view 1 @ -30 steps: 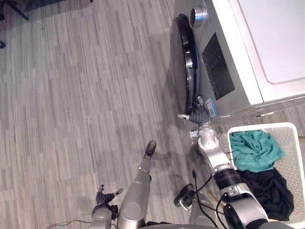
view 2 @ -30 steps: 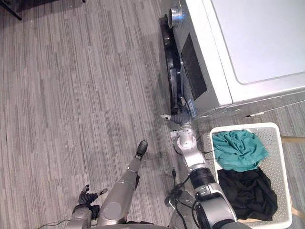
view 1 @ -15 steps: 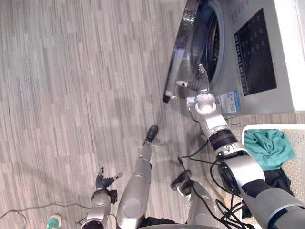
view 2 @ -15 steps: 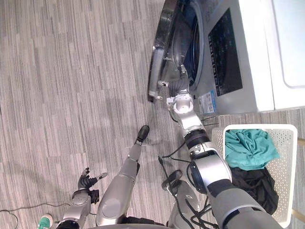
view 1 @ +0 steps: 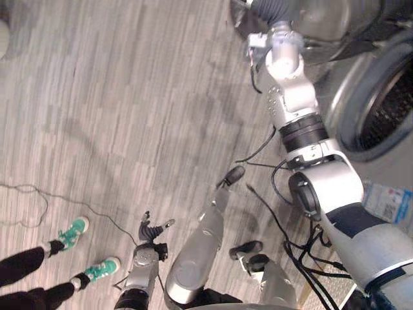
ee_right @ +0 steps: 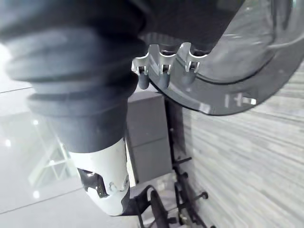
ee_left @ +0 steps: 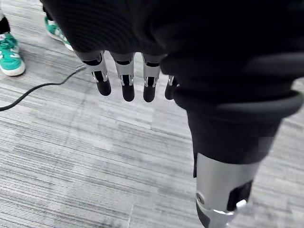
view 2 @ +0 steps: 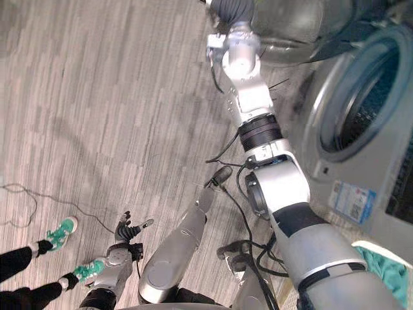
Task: Pick up the laundry basket with both hands and put the clothes into the washing machine.
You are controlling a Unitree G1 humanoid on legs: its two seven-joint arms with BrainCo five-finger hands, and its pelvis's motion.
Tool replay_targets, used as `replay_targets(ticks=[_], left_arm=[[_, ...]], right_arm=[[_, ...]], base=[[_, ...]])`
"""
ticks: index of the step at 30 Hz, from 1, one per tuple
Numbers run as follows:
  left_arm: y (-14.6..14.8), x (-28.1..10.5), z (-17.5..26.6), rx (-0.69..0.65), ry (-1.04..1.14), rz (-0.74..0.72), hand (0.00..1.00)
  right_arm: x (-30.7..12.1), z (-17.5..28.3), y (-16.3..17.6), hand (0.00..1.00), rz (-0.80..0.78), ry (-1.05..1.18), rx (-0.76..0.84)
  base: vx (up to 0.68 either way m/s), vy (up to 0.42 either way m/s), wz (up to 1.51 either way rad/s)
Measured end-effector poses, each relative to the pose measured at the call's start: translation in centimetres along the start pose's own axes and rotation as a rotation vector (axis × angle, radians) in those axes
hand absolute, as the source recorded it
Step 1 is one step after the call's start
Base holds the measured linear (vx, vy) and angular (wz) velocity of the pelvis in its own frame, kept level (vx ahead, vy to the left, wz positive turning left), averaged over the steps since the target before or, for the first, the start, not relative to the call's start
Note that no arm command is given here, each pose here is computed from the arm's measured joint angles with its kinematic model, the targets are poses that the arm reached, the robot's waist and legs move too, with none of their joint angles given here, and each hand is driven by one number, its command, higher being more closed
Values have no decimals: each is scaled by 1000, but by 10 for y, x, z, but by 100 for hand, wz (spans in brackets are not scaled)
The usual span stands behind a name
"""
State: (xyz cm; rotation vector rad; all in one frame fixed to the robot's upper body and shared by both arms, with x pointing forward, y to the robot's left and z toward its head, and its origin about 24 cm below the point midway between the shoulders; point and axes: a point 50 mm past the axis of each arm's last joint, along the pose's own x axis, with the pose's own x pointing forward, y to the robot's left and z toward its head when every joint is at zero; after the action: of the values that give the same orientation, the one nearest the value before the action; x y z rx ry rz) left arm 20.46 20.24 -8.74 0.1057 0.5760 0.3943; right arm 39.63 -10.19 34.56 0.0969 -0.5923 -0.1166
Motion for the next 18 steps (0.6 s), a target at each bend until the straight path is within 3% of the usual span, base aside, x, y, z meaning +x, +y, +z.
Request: replay_targets(ticks=[5,8,13,18], left_arm=[[-1,3,-5,15,37,-1,0],[-2,12,13,26,-10,-3,0],[6,34,84,59,-214,15,0],[15,45,149,73,-374,62,0]], right_arm=[[-10,-5,-6,0,38,-39,-66],[-50,-31,8,0,206,-54,-101],[-158,-137,-3,0,499,262,-255],[-224,-180,-23,0,598,461,-334]], base=[[-117,67,-72],[-190,42,-107],[-127,-7,-79],[-53,-42,-42]])
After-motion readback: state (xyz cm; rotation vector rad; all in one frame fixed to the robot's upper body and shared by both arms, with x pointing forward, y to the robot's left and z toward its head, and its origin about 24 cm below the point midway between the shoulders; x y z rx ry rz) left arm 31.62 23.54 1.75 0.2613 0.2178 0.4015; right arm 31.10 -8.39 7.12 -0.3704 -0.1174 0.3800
